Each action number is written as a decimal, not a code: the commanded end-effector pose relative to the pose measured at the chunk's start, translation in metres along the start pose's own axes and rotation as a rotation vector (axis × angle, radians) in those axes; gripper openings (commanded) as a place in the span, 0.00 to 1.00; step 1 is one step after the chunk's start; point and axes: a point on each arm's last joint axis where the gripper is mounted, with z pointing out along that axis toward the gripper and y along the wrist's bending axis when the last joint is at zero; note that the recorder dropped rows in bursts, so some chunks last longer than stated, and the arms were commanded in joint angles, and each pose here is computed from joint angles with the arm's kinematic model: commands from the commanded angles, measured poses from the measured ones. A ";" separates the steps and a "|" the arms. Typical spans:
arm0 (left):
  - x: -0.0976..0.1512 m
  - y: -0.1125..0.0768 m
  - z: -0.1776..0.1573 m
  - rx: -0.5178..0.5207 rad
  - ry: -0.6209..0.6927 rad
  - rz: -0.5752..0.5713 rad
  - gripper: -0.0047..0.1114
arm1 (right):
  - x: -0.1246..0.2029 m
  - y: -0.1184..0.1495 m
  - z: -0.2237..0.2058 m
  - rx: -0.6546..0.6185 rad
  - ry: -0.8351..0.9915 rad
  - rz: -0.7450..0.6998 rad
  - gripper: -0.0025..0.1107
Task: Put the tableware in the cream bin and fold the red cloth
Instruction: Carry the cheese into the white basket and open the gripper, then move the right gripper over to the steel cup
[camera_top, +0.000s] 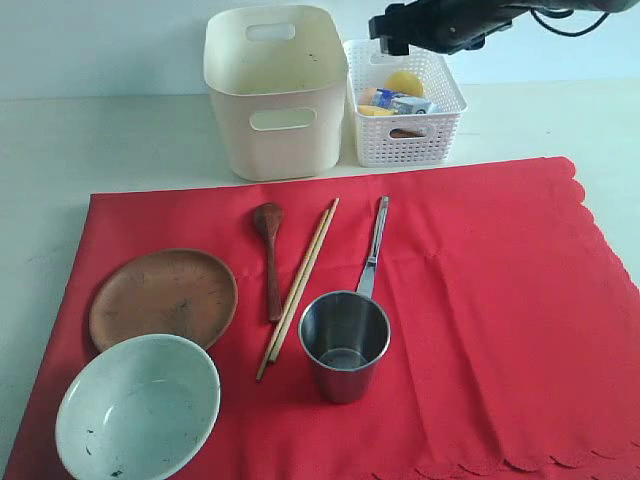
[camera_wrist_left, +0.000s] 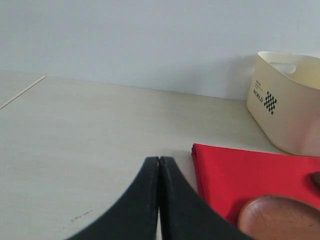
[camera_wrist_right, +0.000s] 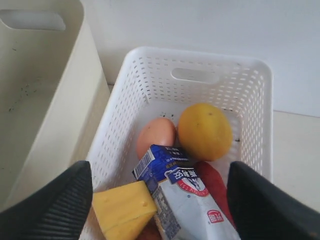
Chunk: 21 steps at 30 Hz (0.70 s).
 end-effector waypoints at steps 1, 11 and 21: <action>-0.002 0.000 -0.001 0.003 -0.021 -0.006 0.05 | -0.020 0.002 -0.032 -0.001 -0.011 -0.021 0.65; -0.002 0.000 -0.001 0.003 -0.021 -0.006 0.05 | -0.040 0.009 -0.092 -0.009 0.033 -0.100 0.35; -0.002 0.000 -0.001 0.003 -0.021 -0.006 0.05 | -0.027 0.038 -0.120 -0.128 0.168 -0.153 0.02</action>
